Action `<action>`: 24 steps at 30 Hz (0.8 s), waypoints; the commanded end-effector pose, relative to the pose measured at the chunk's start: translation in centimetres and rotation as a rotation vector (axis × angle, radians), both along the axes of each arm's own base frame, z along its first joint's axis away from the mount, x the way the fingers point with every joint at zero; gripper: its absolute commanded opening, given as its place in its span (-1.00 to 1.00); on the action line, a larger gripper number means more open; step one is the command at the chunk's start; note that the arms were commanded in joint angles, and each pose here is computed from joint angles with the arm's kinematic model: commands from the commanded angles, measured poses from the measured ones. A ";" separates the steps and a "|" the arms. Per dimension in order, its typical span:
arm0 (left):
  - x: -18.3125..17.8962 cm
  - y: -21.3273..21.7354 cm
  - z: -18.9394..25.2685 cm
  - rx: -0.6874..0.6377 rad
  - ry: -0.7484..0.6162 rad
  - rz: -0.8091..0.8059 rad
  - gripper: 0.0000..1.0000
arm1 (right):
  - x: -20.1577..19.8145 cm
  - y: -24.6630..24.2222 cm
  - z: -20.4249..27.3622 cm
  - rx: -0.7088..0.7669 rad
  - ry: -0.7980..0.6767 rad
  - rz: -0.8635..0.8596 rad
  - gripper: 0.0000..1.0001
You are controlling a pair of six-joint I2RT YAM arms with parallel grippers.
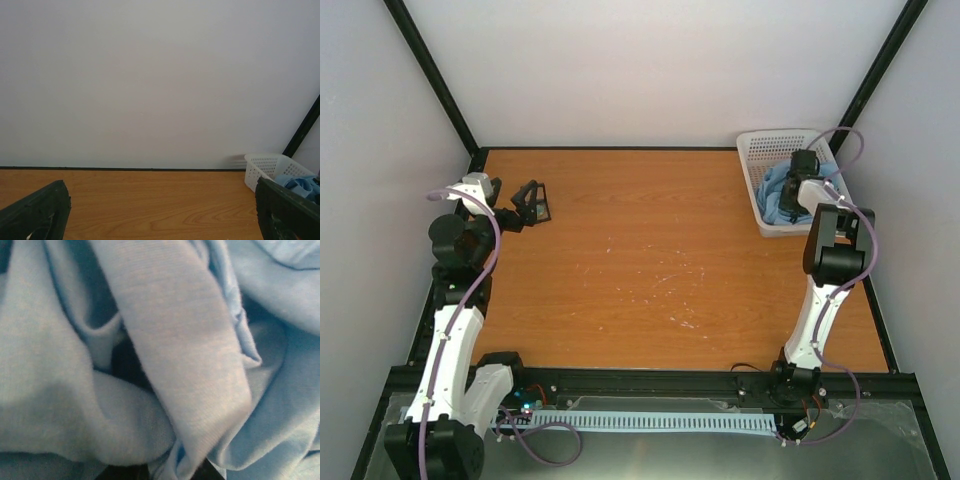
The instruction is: Pin the brooch onto the clothing
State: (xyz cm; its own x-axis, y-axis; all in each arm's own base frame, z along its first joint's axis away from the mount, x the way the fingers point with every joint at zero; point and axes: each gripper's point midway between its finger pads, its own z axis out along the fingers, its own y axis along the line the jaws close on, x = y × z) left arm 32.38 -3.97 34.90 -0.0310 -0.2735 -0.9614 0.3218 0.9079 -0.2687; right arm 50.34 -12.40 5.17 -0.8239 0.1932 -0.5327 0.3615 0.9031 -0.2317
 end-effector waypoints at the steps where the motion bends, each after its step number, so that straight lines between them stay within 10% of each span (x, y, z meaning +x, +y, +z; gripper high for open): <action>1: 0.1 -0.5 1.0 0.009 -0.042 -0.016 0.99 | -1.3 -6.4 0.4 -0.027 0.012 -0.130 -0.95; 13: 0.0 -0.8 1.0 0.010 -0.043 -0.028 0.99 | 2.6 -2.8 14.3 -0.032 -0.253 0.012 -0.95; 24: 0.2 -0.8 0.8 0.007 -0.036 -0.029 1.00 | -2.1 7.5 39.3 -0.248 -0.708 0.090 -0.95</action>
State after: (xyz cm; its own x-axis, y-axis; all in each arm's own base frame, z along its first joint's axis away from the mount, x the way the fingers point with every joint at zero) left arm 32.77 -4.45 34.39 -0.0489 -0.2740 -0.9605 0.3325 0.9023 -0.2743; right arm 51.57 -8.94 32.10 -0.5128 0.0386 -0.8576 0.4104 0.8885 -0.2054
